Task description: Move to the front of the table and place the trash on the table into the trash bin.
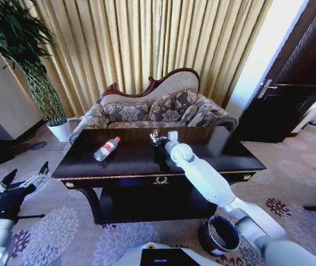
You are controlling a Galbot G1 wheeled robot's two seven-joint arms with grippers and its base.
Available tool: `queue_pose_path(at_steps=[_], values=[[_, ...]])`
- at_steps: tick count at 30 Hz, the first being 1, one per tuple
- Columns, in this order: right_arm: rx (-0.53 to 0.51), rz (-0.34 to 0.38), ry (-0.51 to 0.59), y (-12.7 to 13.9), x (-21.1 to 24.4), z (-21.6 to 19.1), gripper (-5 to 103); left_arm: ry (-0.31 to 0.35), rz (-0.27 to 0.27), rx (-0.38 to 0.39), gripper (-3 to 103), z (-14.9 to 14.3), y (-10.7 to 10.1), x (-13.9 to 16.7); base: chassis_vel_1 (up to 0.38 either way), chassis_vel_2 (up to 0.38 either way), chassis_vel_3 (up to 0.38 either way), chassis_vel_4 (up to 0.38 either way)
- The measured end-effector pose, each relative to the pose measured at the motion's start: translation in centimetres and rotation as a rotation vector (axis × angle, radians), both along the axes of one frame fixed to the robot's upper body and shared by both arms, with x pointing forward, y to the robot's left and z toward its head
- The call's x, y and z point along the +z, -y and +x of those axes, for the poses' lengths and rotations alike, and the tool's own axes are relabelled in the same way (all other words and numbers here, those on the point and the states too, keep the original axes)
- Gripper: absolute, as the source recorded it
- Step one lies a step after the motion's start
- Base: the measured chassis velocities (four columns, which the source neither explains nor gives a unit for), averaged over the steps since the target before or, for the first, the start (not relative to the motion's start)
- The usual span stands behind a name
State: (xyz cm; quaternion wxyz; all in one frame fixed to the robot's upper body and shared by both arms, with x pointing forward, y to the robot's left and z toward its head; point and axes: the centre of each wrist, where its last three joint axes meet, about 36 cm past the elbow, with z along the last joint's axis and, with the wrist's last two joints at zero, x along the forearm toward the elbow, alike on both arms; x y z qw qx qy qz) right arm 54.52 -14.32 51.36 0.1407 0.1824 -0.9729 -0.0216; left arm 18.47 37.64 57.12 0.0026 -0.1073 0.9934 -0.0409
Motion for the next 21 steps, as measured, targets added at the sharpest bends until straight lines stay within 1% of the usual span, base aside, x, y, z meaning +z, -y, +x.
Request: queue_pose_path(at_steps=[1, 2, 3, 4, 5, 6, 7, 8, 10, 11, 13, 14, 16, 17, 18, 19, 21], values=[[0.0, 0.0, 0.0, 0.0, 0.0, 0.0, 0, 0.0, 0.0, 0.0, 100, 0.0, 0.0, 0.0, 0.0, 0.0, 0.0, 0.0], [-0.019, 0.026, 0.038, 0.9, 0.7, -1.3, 0, 0.001, 0.001, 0.0, 100, 0.1, 0.0, 0.1, 0.0, 0.0, 0.0, 0.0], [-0.019, 0.026, 0.038, 0.9, 0.7, -1.3, 0, 0.001, 0.001, 0.0, 100, 0.1, 0.0, 0.1, 0.0, 0.0, 0.0, 0.0], [-0.028, 0.041, 0.065, 2.1, 1.4, -2.7, 0, 0.003, 0.004, -0.003, 100, 0.2, -0.1, 0.2, 0.0, 0.0, 0.0, 0.0], [-0.028, 0.041, 0.065, 2.1, 1.4, -2.7, 0, 0.003, 0.004, -0.003, 100, 0.2, -0.1, 0.2, 0.0, 0.0, 0.0, 0.0], [-0.043, 0.054, 0.089, 4.4, 2.4, -5.0, 0, 0.008, 0.005, -0.011, 100, 0.4, -0.1, 0.3, 0.0, 0.0, 0.0, 0.0], [-0.058, 0.053, 0.1, 5.9, 3.1, -6.2, 0, 0.011, 0.004, -0.016, 100, 0.5, 0.0, 0.3, 0.0, 0.0, 0.0, 0.0], [-0.058, 0.053, 0.1, 5.9, 3.1, -6.2, 0, 0.011, 0.004, -0.016, 100, 0.5, 0.0, 0.3, 0.0, 0.0, 0.0, 0.0], [-0.086, 0.042, 0.11, 8.3, 3.7, -8.0, 0, 0.014, 0.0, -0.023, 100, 0.6, 0.1, 0.3, 0.0, 0.0, 0.0, 0.0], [-0.112, 0.025, 0.126, 10.3, 4.4, -9.5, 0, 0.015, -0.002, -0.032, 100, 0.7, 0.2, 0.3, 0.0, 0.0, 0.0, 0.0], [-0.147, 0.003, 0.147, 12.4, 4.9, -11.3, 0, 0.02, 0.003, -0.044, 100, 0.8, 0.2, 0.3, 0.0, 0.0, 0.0, 0.0], [-0.147, 0.003, 0.147, 12.4, 4.9, -11.3, 0, 0.02, 0.003, -0.044, 100, 0.8, 0.2, 0.3, 0.0, 0.0, 0.0, 0.0], [-0.175, -0.012, 0.159, 13.8, 4.8, -12.7, 0, 0.027, 0.01, -0.055, 100, 0.8, 0.1, 0.3, 0.0, 0.0, 0.0, 0.0], [-0.202, -0.021, 0.17, 15.0, 4.9, -13.9, 0, 0.036, 0.014, -0.068, 100, 0.9, 0.1, 0.5, 0.0, 0.0, 0.0, 0.0], [-0.218, -0.02, 0.176, 15.7, 4.9, -14.6, 0, 0.043, 0.014, -0.08, 100, 1.0, 0.1, 0.6, 0.0, 0.0, 0.0, 0.0], [-0.218, -0.02, 0.176, 15.7, 4.9, -14.6, 0, 0.043, 0.014, -0.08, 100, 1.0, 0.1, 0.6, 0.0, 0.0, 0.0, 0.0], [-0.25, -0.019, 0.186, 16.7, 4.9, -15.8, 0, 0.058, 0.011, -0.106, 100, 1.3, 0.0, 0.8, 0.0, 0.0, 0.0, 0.0]])
